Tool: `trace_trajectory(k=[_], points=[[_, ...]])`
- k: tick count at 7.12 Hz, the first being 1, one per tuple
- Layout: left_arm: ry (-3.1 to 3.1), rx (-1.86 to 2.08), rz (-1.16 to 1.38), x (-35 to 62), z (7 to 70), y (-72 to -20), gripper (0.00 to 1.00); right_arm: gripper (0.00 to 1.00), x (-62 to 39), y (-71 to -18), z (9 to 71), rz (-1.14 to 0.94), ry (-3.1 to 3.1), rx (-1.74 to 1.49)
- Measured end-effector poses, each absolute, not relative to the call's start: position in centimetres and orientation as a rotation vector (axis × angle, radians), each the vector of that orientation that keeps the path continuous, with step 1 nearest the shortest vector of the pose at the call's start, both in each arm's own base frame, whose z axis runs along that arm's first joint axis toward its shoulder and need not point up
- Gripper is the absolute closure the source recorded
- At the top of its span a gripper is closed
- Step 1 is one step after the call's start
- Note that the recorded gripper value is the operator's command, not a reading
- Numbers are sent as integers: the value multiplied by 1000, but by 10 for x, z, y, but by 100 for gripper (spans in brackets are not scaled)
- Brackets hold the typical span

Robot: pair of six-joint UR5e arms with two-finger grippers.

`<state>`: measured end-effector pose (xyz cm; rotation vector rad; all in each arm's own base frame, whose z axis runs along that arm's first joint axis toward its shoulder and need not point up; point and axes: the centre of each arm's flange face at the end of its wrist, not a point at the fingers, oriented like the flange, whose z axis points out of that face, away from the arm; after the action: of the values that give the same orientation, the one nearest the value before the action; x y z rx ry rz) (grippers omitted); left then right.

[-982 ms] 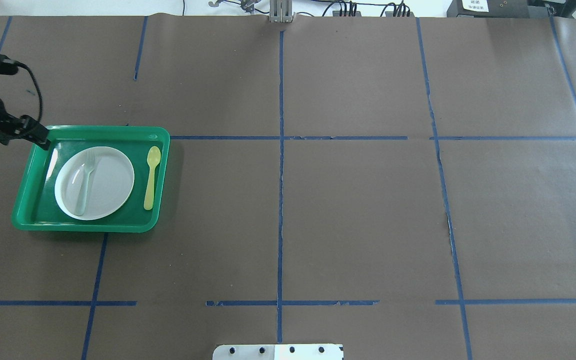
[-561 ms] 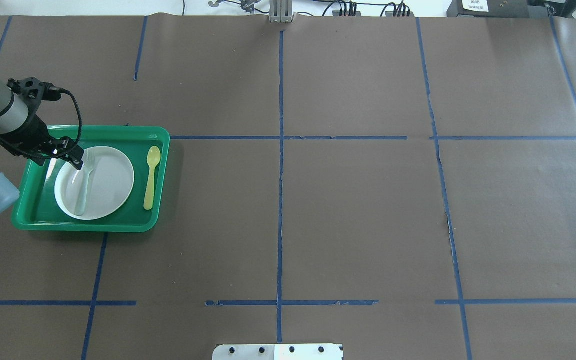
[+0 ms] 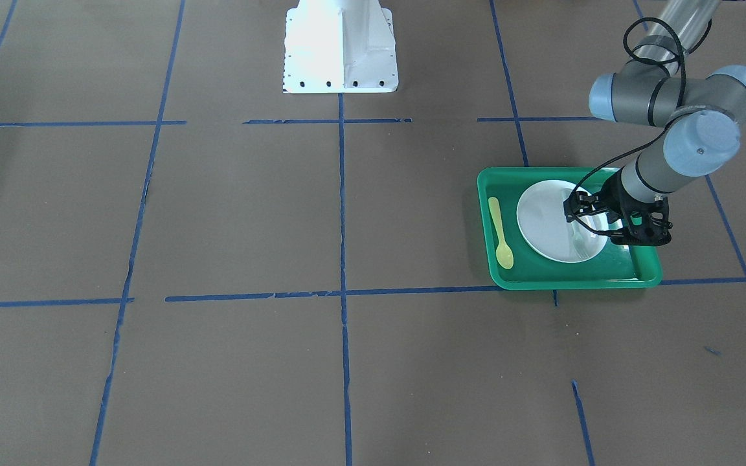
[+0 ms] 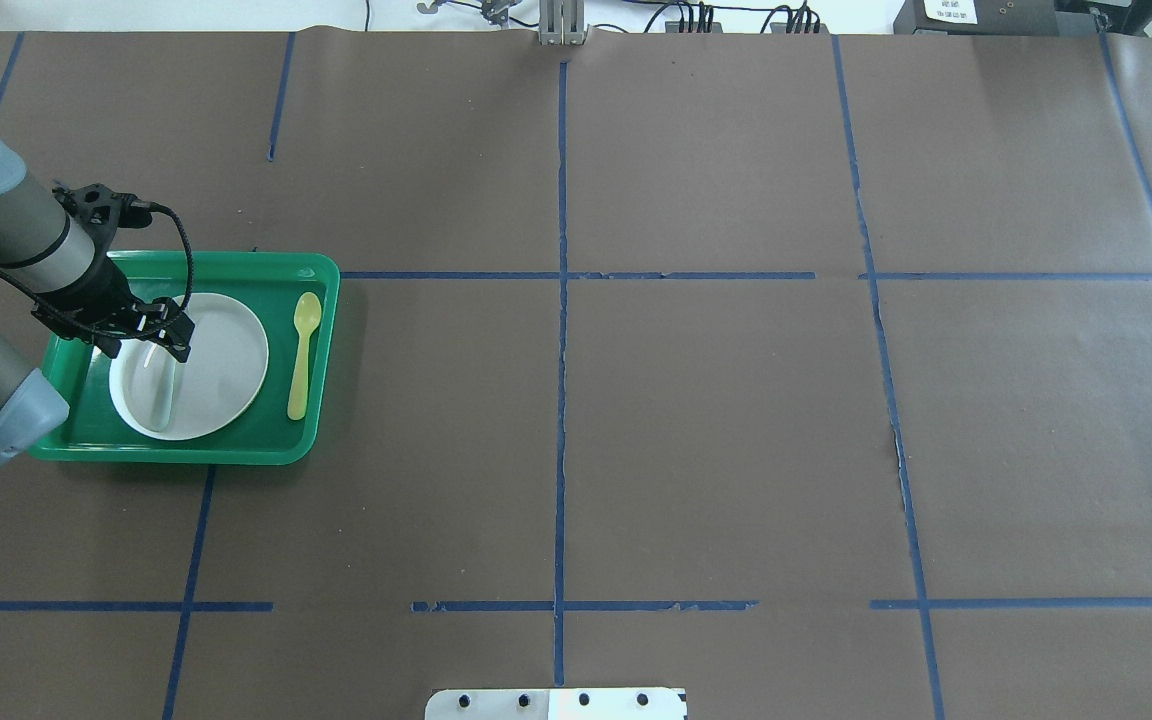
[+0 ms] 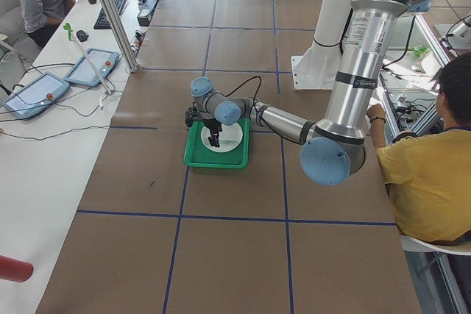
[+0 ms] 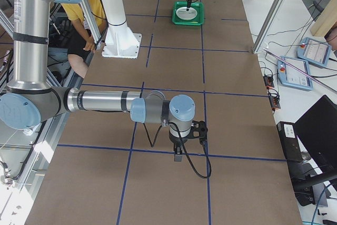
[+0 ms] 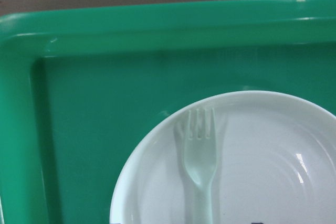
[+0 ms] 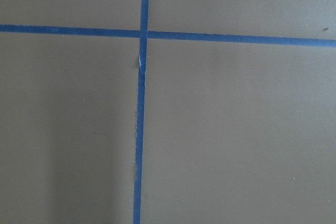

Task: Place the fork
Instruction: 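Lower the left gripper onto the white fork on the plate, then close the left gripper on the white fork handle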

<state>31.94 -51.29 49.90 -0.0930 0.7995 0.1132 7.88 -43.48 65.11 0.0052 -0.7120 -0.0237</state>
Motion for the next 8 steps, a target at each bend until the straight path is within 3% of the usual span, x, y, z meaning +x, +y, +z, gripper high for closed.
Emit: trace_trajectory(k=[1,2,3,4,5,8], points=[[799,-99,118,328,498,-513,17,0,79,-435,651,-24,-712,5],[798,-105,123,335,501,-513,26,0,79,-435,651,-24,-712,5],[799,-105,127,338,506,-513,65,0,79,-435,651,-24,-712,5],[800,-104,130,339,508,-513,95,0,79,-435,651,-24,-712,5],[802,-101,135,340,508,-513,100,0,79,-435,651,-24,-712,5],[800,-102,138,338,512,-511,100,0,79,-435,651,-24,-712,5]])
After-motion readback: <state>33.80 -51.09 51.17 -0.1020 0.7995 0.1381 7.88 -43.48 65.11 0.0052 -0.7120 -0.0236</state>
